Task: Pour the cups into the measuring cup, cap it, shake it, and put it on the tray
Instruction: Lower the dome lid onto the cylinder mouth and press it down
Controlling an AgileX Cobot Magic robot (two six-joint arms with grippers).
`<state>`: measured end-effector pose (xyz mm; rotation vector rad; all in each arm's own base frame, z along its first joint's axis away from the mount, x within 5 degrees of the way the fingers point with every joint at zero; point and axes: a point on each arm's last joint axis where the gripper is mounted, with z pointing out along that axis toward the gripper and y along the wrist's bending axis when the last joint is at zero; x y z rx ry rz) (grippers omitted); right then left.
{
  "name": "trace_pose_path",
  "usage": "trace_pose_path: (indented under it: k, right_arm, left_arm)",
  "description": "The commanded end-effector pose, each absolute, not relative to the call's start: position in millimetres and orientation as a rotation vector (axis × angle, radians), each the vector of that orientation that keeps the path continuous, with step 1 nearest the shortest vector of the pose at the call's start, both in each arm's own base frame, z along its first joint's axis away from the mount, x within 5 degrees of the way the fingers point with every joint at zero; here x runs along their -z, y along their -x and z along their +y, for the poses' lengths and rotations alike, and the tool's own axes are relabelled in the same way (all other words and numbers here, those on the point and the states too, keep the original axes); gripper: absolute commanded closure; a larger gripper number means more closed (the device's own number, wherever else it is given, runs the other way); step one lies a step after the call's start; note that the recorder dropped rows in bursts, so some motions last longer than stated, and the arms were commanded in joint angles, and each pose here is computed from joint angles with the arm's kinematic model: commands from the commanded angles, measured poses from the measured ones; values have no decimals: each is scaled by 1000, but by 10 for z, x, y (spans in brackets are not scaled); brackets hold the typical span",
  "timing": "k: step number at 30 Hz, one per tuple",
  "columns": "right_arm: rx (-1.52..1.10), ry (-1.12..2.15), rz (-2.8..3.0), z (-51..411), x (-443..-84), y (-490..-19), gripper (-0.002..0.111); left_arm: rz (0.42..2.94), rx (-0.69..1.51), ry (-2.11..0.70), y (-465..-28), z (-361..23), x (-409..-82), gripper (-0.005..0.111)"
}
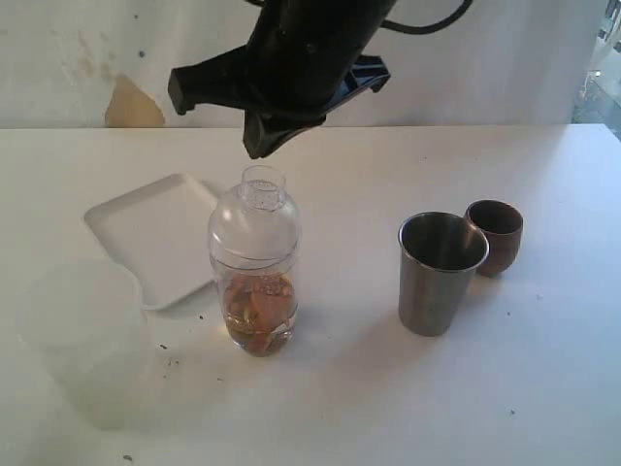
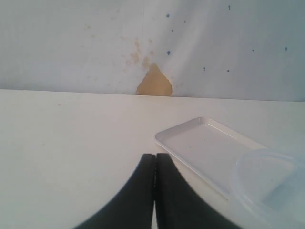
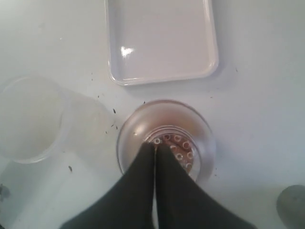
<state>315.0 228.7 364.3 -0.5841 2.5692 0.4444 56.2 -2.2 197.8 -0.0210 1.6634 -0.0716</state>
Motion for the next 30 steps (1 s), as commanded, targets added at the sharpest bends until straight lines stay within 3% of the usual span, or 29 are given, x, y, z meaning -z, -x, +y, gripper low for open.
trace_pose_path:
  k: [1,9,19,30]
  right_arm:
    - [-438,649,2570,2422,-3545,-3133,108]
    - [-427,666,2603,2498,-3403,-3177,108]
    - [-368,679,2498,2390,-3633,-3126,108]
    - [-332,650,2590,2422,-3446,-3185,108]
  left_arm:
    - [1656,75,29,-561,-20,-1976,106]
    - [1656,75,29,-561,-20,-1976,106]
    - [1656,75,29,-561,-20,-1976,106]
    - [1656,75,29,-561,-20,-1976,106]
